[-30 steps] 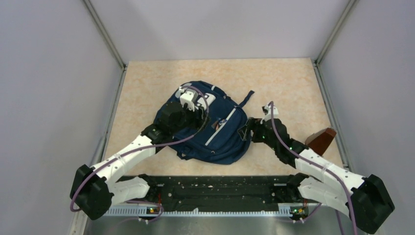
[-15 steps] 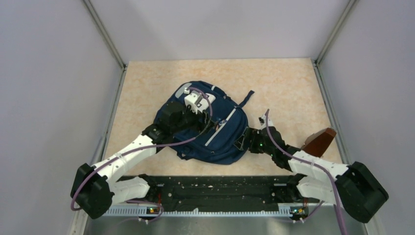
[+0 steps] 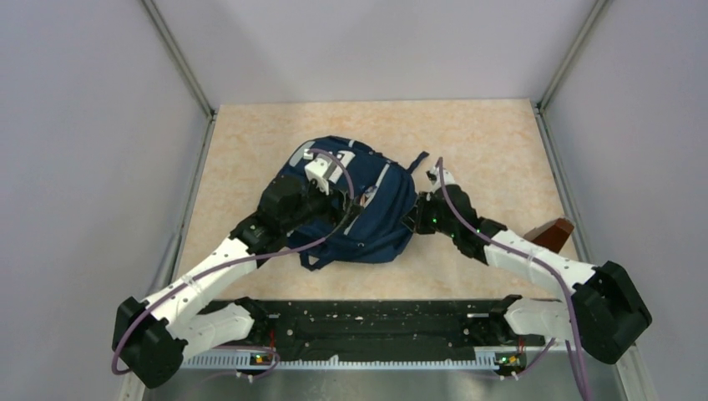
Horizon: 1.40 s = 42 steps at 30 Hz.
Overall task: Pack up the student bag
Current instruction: Adjust the student bag at the center of the board.
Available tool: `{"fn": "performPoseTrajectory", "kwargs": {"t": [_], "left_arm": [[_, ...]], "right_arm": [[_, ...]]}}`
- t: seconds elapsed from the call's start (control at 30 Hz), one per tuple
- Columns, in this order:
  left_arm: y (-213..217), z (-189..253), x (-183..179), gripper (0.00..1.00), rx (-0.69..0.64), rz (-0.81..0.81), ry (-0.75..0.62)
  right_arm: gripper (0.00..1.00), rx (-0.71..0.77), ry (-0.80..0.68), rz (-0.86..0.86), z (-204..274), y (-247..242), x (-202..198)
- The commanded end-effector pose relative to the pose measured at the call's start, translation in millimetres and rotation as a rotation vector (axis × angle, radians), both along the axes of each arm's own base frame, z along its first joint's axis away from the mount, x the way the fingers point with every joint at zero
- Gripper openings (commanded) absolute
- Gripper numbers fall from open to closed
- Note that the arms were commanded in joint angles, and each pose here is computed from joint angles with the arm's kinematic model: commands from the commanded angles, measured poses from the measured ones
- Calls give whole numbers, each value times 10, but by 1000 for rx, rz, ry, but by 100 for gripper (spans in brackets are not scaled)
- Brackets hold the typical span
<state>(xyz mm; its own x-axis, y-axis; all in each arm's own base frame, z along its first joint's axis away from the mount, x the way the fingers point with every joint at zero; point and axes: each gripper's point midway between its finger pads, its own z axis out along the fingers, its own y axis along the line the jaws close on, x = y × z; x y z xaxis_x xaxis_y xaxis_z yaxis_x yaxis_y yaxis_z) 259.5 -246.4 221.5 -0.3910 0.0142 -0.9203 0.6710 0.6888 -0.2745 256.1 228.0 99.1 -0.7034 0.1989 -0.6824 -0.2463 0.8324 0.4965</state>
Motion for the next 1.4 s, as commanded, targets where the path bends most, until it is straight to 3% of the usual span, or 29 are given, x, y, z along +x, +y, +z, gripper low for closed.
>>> {"fn": "performPoseTrajectory", "kwargs": {"t": [0.0,0.33,0.57,0.87,1.07,1.13,1.23,1.3,1.37], "left_arm": [[36,335,125,84,-6,46,-62],[141,1095,374,86,-89,192,-164],[351,1208,594,89,-91,339,-148],[184,1126,811,91,-172,293,-50],[137,1037,926,86,-183,290,-26],[126,969,947,81,-179,287,-10],[127,885,986,48,-164,297,0],[146,881,1001,33,-152,303,-5],[192,924,1007,25,-136,320,-22]], "right_arm": [[0,19,-408,41,1528,138,462],[0,-236,-657,203,2802,223,762],[0,-273,-791,267,3405,267,780],[0,-291,-922,281,4105,218,827],[0,-280,-946,304,4274,272,824],[0,-274,-950,307,4284,281,818],[0,-272,-950,308,4276,282,814],[0,-273,-952,298,4280,270,822],[0,-282,-952,285,4271,244,833]]}}
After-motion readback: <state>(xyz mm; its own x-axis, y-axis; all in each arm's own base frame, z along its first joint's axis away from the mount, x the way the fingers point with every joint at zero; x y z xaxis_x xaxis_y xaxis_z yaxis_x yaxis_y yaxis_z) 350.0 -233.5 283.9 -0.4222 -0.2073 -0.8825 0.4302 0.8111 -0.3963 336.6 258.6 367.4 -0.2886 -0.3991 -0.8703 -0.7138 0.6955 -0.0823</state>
